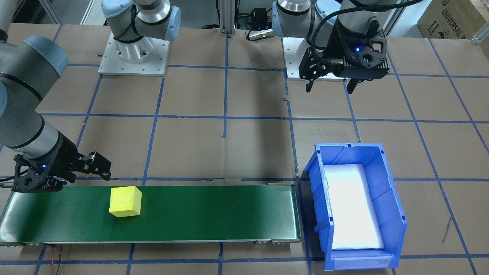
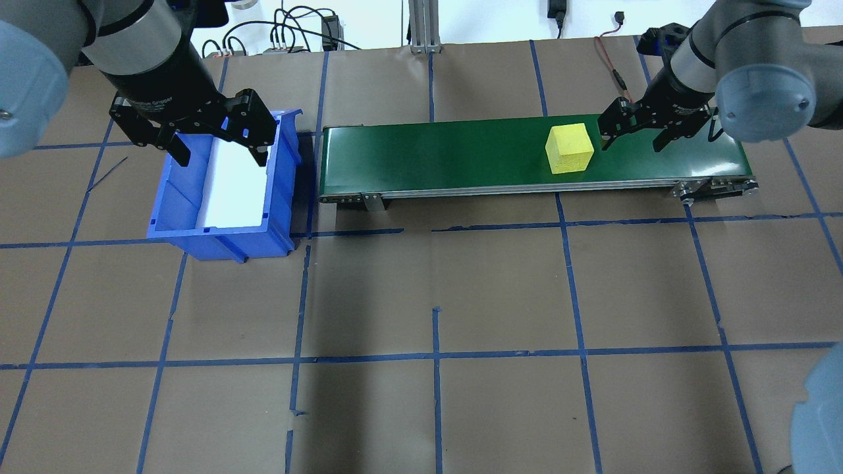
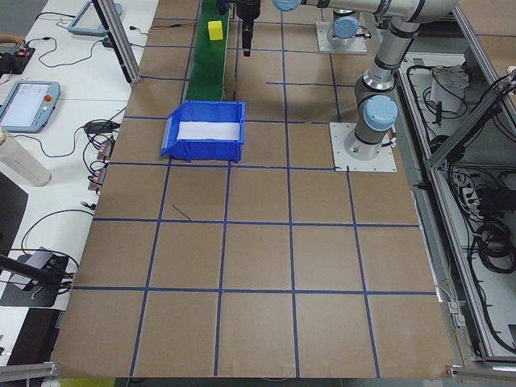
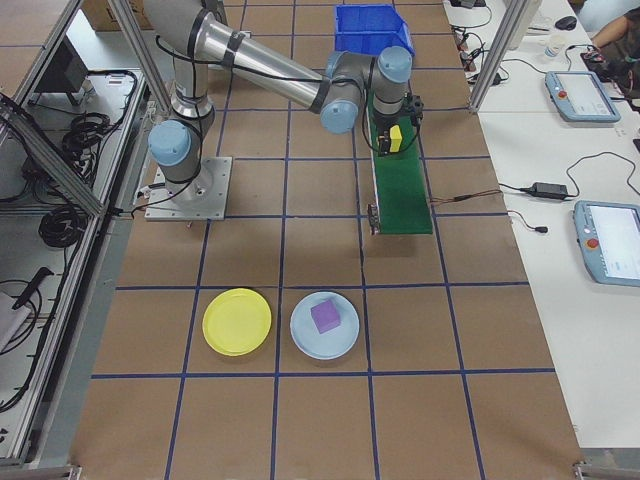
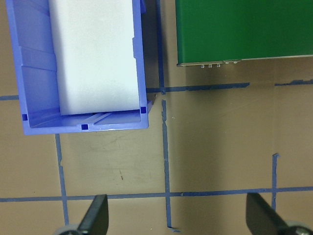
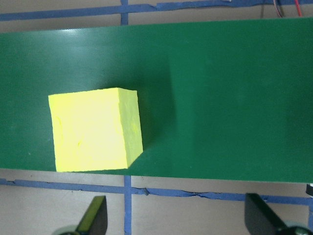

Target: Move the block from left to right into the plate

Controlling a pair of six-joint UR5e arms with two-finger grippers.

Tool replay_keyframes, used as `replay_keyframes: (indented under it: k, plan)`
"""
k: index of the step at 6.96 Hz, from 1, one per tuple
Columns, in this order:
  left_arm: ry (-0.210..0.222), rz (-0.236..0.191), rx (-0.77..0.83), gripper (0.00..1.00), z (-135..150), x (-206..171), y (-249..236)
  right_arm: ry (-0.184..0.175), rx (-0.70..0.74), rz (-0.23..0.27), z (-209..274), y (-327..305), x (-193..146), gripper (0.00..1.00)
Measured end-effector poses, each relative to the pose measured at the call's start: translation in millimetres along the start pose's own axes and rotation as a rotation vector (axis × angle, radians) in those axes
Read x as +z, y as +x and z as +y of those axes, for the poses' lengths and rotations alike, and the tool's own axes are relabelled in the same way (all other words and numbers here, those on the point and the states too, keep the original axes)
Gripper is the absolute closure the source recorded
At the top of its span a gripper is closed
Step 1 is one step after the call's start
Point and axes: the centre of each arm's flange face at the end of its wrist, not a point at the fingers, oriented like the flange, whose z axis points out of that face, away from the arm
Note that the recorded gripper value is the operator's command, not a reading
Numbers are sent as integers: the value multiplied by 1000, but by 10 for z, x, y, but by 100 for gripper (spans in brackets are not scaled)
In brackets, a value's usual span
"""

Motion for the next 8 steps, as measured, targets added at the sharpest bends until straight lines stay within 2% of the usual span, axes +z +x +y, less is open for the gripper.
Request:
replay_keyframes:
  k: [5, 8]
  plan:
    - [0, 0, -1, 0, 0, 1, 0, 13, -2, -32, -292, 37, 211, 0]
    - [0, 0, -1, 0, 0, -1, 0, -8, -5, -37, -333, 77, 396, 0]
